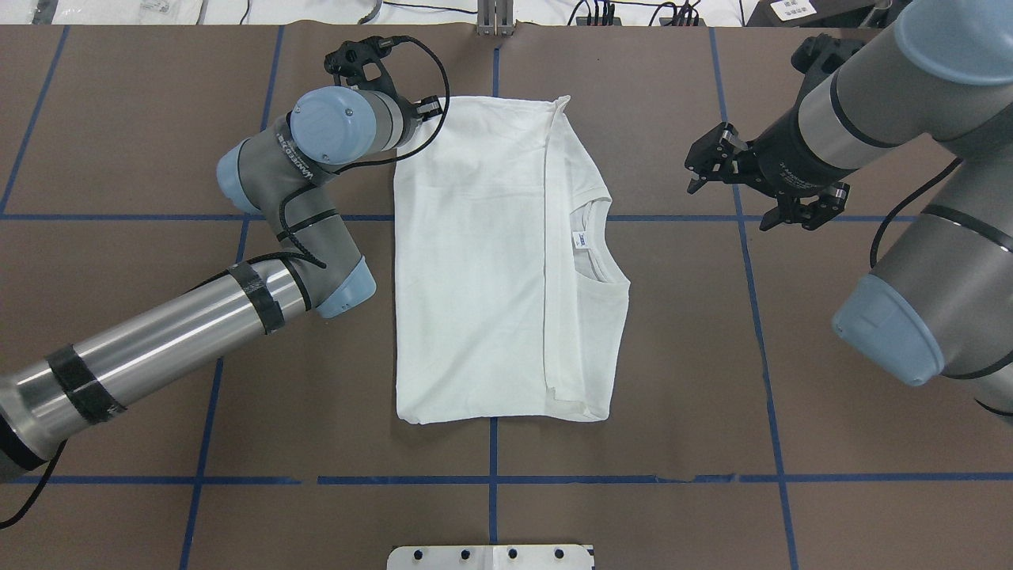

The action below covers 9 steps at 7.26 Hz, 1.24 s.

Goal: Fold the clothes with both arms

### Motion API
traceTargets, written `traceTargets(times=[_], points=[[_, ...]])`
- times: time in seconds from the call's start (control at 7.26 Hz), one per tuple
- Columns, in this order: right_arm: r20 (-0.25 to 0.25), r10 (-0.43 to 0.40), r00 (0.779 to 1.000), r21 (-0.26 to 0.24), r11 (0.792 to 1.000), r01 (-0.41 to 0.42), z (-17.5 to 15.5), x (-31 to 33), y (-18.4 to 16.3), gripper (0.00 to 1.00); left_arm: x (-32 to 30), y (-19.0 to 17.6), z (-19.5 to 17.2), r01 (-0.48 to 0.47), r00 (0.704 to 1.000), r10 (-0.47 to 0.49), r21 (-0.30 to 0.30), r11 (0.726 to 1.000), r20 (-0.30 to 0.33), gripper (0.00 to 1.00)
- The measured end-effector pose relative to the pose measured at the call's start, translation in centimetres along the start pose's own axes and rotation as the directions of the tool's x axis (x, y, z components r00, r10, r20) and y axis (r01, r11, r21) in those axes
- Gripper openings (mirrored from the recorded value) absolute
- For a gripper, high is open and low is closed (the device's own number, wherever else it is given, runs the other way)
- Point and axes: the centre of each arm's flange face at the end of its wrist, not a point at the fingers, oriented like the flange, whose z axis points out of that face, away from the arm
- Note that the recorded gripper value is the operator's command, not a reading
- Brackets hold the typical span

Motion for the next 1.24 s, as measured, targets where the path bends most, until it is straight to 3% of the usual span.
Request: traceTargets(times=[0.41,0.69,0.96,1.24], points=[[-0.009,-0.038,0.999,0.007,0.999,0.038,0.5,-0.1,-0.2,1.0,-0.7,-2.6,-0.1,0.015,1.0,-0.014,0.037,0.999,-0.011,1.0],[-0.033,-0.073,0.997,0.016,0.997,0.073,1.9,-0.9,-0.8,1.0,-1.6,-5.7,-0.6,-0.005,1.0,0.005,0.011,1.0,-0.01,1.0],[-0.073,-0.167,0.983,0.016,0.986,0.168,4.2,-2.3,-1.8,1.0,-4.2,-7.4,-1.4,-0.064,0.998,0.063,-0.11,0.992,-0.015,1.0],[-0.11,-0.201,0.973,0.01,0.979,0.204,7.2,-5.6,-2.5,1.0,-10.1,-7.7,-5.1,-0.139,0.99,0.127,-0.223,0.965,-0.067,1.0]])
